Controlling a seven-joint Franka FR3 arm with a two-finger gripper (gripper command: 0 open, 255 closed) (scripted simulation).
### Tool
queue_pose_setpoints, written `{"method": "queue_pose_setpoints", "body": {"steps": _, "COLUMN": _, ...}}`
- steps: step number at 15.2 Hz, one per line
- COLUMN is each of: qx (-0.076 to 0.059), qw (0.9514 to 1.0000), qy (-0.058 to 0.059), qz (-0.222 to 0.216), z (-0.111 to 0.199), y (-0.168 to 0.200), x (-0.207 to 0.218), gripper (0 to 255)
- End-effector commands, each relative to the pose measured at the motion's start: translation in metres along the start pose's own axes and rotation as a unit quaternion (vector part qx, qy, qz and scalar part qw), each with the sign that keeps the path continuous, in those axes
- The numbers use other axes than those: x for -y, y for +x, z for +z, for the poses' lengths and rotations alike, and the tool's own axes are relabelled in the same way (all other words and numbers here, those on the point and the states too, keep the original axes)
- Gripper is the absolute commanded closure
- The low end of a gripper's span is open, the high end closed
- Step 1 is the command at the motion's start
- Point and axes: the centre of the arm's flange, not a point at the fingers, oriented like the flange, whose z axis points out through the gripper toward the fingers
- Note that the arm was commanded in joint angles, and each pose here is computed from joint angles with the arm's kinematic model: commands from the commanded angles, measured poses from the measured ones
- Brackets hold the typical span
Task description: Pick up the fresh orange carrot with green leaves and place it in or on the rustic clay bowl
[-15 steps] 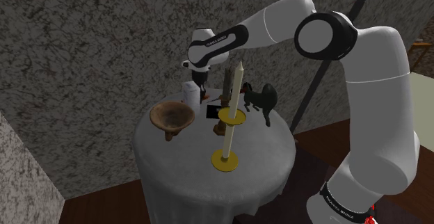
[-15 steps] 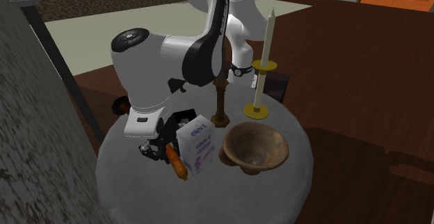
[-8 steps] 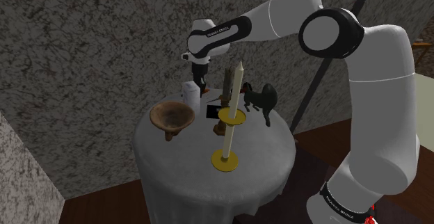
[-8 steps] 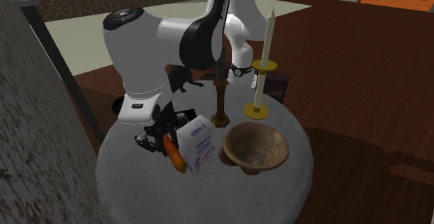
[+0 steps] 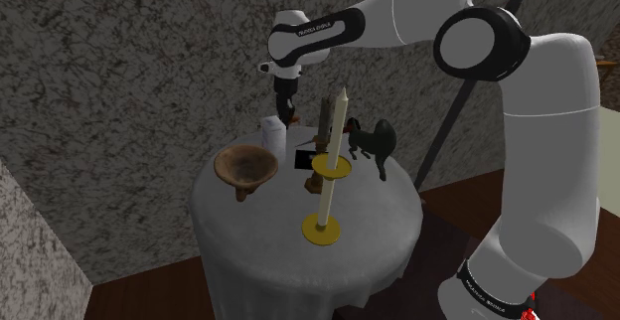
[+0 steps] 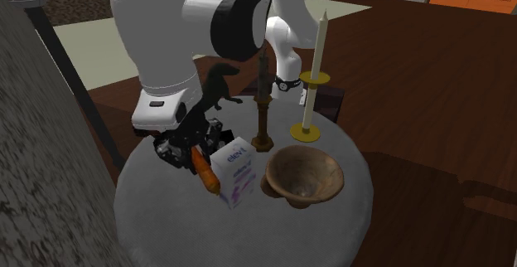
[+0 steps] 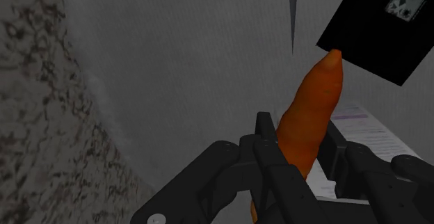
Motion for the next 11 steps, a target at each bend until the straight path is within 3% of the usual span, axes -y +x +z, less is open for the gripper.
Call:
{"method": "queue_pose_setpoints", "body": {"steps": 1, "qx": 0.0, "qw": 1.0, "qy": 0.0, "qz": 0.0, "z": -0.011, "y": -0.001, "x": 0.0, "gripper": 255}}
{"method": "queue_pose_setpoints", "body": {"steps": 11, "qx": 0.0, "qw": 1.0, "qy": 0.0, "qz": 0.0, "z": -0.064, "y": 0.001, "x": 0.003, "gripper": 255}}
